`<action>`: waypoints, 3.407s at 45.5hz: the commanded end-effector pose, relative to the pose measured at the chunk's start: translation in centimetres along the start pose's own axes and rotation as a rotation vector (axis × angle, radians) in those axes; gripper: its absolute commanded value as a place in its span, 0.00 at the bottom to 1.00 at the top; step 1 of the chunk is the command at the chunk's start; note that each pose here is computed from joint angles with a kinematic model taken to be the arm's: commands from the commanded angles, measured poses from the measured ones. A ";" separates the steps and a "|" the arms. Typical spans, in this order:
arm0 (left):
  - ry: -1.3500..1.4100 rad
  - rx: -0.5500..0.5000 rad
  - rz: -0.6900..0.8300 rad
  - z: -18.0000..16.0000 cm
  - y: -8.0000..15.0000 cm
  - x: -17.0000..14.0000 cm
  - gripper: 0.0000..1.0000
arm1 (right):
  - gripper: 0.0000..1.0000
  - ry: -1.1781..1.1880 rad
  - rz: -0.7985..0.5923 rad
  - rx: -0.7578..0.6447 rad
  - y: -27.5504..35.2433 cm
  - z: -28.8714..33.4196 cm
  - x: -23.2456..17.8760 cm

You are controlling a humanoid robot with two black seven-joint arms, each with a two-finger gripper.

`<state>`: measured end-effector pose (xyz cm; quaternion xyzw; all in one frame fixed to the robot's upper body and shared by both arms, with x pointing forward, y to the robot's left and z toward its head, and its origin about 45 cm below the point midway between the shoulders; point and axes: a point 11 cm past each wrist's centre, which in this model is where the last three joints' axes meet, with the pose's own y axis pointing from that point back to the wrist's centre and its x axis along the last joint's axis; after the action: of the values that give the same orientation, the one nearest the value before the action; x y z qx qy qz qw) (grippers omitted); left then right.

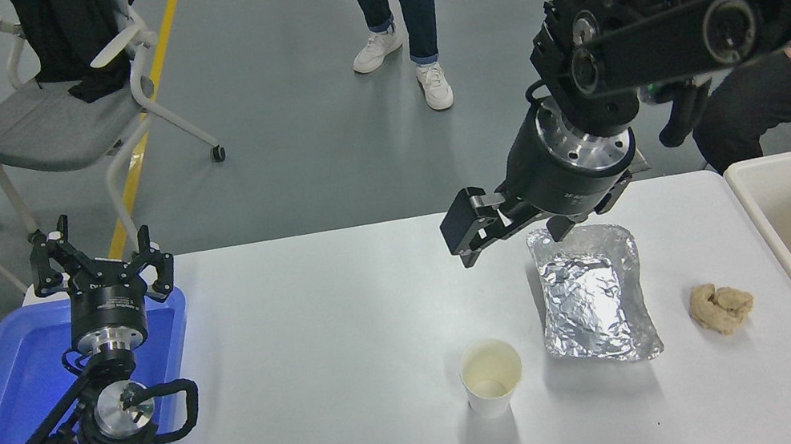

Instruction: Pick up paper cup place in dustbin

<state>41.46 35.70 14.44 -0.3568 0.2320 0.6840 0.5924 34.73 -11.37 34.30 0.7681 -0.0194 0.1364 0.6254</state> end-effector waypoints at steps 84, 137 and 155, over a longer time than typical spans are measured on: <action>-0.001 0.001 0.001 0.0 0.0 0.1 0.99 | 0.00 -0.025 -0.055 0.038 -21.0 8.4 -7.9; 0.000 0.000 0.001 0.0 0.0 0.1 0.99 | 0.00 0.090 0.060 -0.079 7.8 4.3 0.1; 0.000 0.000 0.001 0.0 0.0 0.1 0.99 | 0.00 0.082 0.076 -0.163 8.6 6.7 0.3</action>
<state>41.40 35.77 14.39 -0.3565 0.2320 0.6846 0.5919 34.27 -17.52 40.86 0.7290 -0.0224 0.1924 0.6566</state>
